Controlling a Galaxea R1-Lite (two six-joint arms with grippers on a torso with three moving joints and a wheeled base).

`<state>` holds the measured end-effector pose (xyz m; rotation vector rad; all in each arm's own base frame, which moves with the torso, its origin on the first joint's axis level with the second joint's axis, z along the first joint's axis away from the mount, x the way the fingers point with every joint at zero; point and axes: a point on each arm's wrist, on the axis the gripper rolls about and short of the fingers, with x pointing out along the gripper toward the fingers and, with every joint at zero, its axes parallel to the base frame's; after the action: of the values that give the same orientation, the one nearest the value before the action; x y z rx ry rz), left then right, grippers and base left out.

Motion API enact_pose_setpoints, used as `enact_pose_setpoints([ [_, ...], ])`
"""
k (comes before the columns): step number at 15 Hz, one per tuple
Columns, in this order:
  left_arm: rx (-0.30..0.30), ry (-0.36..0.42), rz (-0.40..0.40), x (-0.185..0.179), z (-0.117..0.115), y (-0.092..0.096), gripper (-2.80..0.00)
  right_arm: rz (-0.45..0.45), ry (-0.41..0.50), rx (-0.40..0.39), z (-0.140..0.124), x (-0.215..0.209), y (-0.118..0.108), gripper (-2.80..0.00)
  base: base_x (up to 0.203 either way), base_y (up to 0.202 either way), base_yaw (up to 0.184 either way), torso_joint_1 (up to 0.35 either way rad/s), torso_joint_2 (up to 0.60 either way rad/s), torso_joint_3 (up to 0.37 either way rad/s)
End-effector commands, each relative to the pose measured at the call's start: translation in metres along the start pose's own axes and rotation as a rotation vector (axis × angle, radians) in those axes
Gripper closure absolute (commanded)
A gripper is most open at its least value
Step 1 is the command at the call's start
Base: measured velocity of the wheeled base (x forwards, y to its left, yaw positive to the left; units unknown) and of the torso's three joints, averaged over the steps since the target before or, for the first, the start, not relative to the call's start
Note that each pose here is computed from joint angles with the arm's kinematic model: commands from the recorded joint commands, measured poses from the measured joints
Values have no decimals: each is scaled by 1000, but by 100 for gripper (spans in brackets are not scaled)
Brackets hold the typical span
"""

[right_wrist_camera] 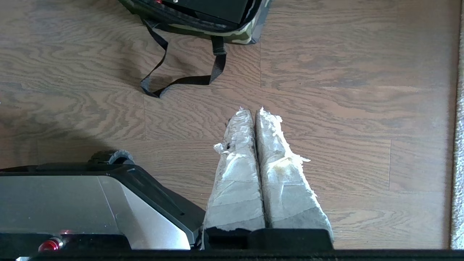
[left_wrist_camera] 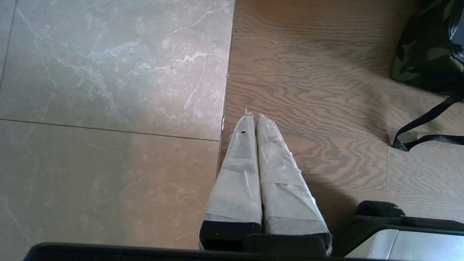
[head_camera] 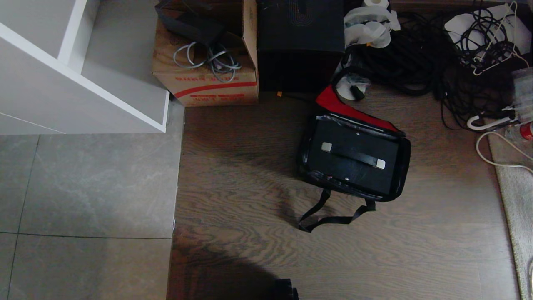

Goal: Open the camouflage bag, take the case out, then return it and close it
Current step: Grip the handle

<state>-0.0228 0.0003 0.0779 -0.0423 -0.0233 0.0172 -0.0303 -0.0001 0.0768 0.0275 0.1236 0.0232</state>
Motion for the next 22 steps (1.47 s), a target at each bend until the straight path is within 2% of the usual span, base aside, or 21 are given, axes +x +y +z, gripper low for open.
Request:
enact_pose_setpoints([
  [1, -1, 9, 1, 1, -3, 0, 0, 1, 3, 0, 0, 0, 0, 0, 0, 0, 0, 0, 0, 0],
  [19, 8, 9, 0, 1, -3, 0, 0, 1, 1, 0, 0, 0, 0, 0, 0, 0, 0, 0, 0, 0],
  [22, -6, 16, 5, 1, -3, 0, 0, 2, 2, 0, 0, 0, 0, 0, 0, 0, 0, 0, 0, 0],
])
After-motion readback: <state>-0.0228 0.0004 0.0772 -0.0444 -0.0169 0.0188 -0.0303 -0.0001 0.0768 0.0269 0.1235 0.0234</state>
